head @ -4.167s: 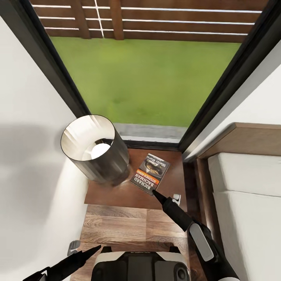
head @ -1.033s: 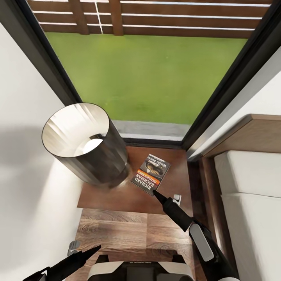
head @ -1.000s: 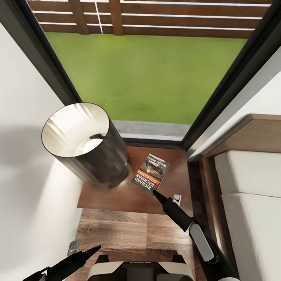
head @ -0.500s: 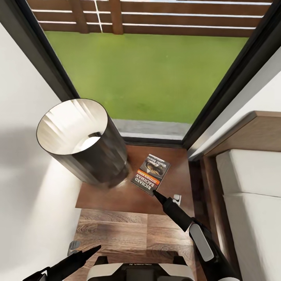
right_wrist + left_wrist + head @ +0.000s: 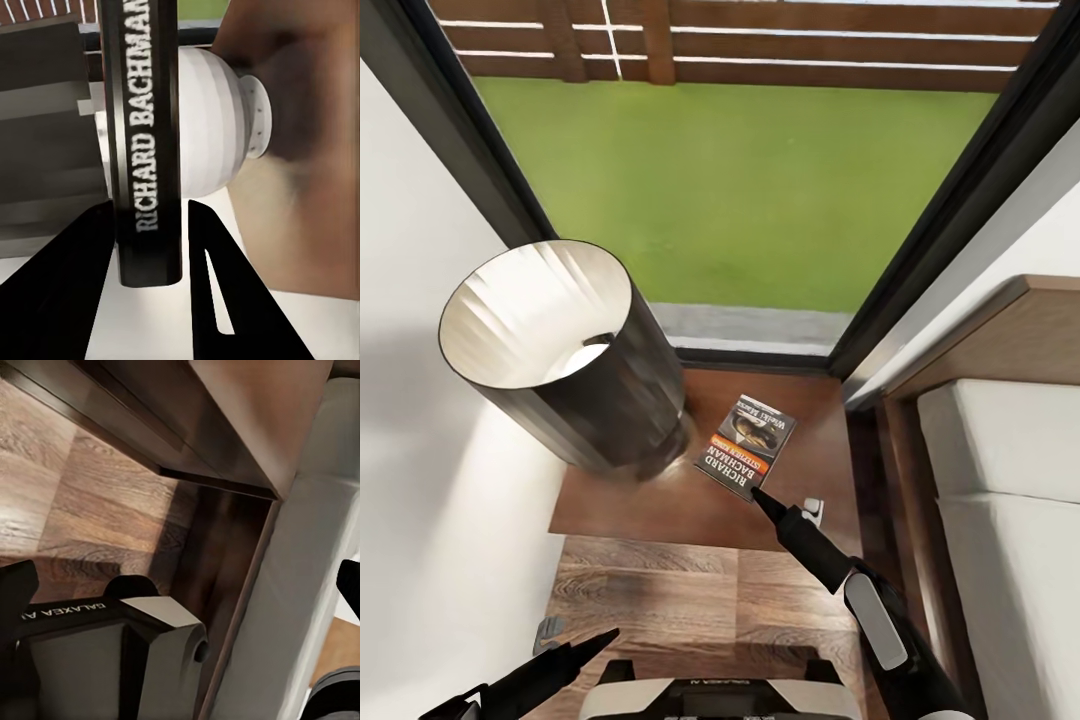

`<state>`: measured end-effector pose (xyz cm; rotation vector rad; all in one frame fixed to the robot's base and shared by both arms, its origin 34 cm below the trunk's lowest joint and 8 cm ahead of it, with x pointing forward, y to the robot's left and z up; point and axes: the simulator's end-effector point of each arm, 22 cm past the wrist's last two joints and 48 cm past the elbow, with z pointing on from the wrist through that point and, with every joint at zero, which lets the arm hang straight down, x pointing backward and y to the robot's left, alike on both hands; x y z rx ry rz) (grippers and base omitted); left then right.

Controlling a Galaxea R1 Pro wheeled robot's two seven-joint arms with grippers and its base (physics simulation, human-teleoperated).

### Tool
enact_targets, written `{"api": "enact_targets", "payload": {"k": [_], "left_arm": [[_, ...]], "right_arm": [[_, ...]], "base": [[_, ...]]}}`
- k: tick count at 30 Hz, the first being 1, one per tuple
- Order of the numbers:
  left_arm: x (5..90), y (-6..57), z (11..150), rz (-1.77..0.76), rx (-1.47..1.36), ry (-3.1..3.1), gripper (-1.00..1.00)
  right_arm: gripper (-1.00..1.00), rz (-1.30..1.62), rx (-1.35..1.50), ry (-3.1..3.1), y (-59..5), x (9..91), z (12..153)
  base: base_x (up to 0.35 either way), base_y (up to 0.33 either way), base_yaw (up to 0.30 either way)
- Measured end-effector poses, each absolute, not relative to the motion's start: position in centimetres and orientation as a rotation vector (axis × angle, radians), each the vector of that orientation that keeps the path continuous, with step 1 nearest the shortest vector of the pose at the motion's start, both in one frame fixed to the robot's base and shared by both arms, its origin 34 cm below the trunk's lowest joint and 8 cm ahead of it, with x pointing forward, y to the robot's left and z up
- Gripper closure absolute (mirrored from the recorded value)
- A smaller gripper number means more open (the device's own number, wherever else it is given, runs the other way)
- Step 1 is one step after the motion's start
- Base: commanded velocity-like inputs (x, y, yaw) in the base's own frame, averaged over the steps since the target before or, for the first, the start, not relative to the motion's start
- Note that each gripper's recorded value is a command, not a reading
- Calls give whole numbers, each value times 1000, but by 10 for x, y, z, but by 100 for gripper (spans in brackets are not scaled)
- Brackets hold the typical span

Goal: In the bedroom, move the book from the bed onto either nightstand, and place the two sandals side by side next to the bed.

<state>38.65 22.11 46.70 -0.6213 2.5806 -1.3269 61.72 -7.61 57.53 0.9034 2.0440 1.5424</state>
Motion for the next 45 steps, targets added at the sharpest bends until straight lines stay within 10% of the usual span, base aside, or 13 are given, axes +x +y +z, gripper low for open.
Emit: {"api": "enact_targets", "payload": {"k": [45], "left_arm": [[382, 221, 391, -1328, -620, 2579, -100]], "right_arm": [[100, 1544, 903, 2042, -76, 613, 500]], "base": [[0, 0, 0]]}}
